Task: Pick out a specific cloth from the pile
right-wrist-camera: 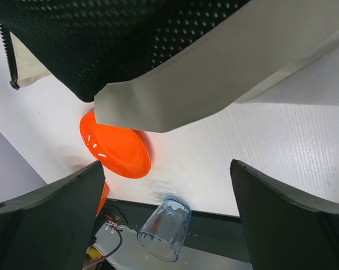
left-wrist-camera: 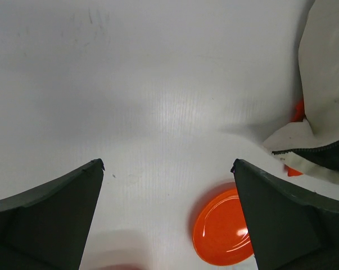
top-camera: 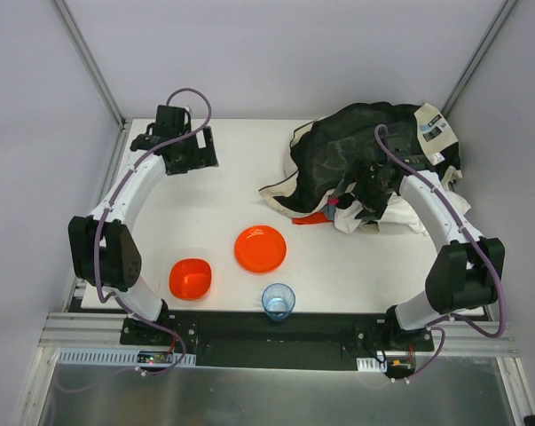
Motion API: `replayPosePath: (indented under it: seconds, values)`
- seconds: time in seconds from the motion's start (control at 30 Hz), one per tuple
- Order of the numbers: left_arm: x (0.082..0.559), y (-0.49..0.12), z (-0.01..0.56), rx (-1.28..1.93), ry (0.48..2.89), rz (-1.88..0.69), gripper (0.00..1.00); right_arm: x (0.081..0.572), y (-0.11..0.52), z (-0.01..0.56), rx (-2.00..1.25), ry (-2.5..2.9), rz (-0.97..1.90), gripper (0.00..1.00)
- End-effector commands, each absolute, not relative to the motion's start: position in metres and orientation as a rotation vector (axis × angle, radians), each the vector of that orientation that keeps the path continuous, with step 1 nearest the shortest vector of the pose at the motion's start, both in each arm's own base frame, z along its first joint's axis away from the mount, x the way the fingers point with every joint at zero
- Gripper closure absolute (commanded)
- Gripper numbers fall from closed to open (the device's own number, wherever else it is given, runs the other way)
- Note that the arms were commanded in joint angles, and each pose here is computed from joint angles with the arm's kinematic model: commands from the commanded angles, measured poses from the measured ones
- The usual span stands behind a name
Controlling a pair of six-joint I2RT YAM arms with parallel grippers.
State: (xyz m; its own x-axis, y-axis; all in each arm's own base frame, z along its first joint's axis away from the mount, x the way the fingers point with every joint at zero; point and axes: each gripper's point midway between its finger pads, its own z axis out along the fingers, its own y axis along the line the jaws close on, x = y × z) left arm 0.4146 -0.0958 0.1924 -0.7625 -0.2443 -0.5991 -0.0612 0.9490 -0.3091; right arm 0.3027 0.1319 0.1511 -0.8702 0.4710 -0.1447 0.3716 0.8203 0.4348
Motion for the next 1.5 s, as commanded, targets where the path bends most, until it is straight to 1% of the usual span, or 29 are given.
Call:
replayPosePath:
  seconds: [0.0,0.17,0.3,0.5,0.7,0.73,0.77,0.8,0.87,0.9,0.97,1.0,1.07,1.1,1.27,1.47]
  values:
    - [0.394,-0.107,0.181,-0.12,2.487,-0.311,0.01,0.31,0.134,0.152,0.67,2.73,0.637,0.05]
    - [0.394,-0.13,0.177,-0.058,2.509,-0.385,0.01,0.324,0.13,0.138,0.765,2.708,0.656,0.04]
    - [0.399,-0.143,0.171,-0.012,2.529,-0.424,0.01,0.338,0.13,0.132,0.779,2.706,0.644,0.05]
    - [0.405,-0.15,0.168,0.017,2.538,-0.451,0.01,0.359,0.133,0.127,0.783,2.691,0.652,0.04]
    - [0.405,-0.153,0.161,0.032,2.554,-0.467,0.01,0.37,0.141,0.106,0.838,2.736,0.682,0.04]
    - [0.405,-0.154,0.16,0.033,2.557,-0.471,0.01,0.374,0.142,0.103,0.848,2.739,0.684,0.01]
    - [0.404,-0.154,0.16,0.039,2.558,-0.474,0.01,0.376,0.142,0.099,0.858,2.749,0.692,0.04]
    - [0.404,-0.153,0.159,0.045,2.561,-0.473,0.01,0.38,0.144,0.099,0.851,2.747,0.705,0.1]
    - [0.402,-0.151,0.158,0.047,2.561,-0.455,0.01,0.388,0.146,0.099,0.823,2.739,0.725,0.26]
    - [0.401,-0.149,0.157,0.048,2.563,-0.446,0.01,0.392,0.146,0.1,0.818,2.734,0.727,0.4]
    - [0.399,-0.148,0.155,0.05,2.569,-0.44,0.01,0.398,0.146,0.101,0.817,2.726,0.74,0.64]
    - [0.399,-0.148,0.155,0.053,2.569,-0.441,0.01,0.4,0.146,0.101,0.816,2.726,0.743,0.77]
    - [0.399,-0.147,0.154,0.052,2.569,-0.43,0.01,0.405,0.148,0.104,0.817,2.723,0.769,0.97]
    - [0.399,-0.147,0.154,0.051,2.569,-0.428,0.01,0.407,0.148,0.107,0.813,2.719,0.774,0.99]
    - [0.406,-0.15,0.159,0.064,2.554,-0.439,0.01,0.413,0.15,0.131,0.769,2.68,0.807,0.99]
    - [0.419,-0.157,0.181,0.075,2.495,-0.481,0.01,0.41,0.147,0.167,0.679,2.615,0.811,0.99]
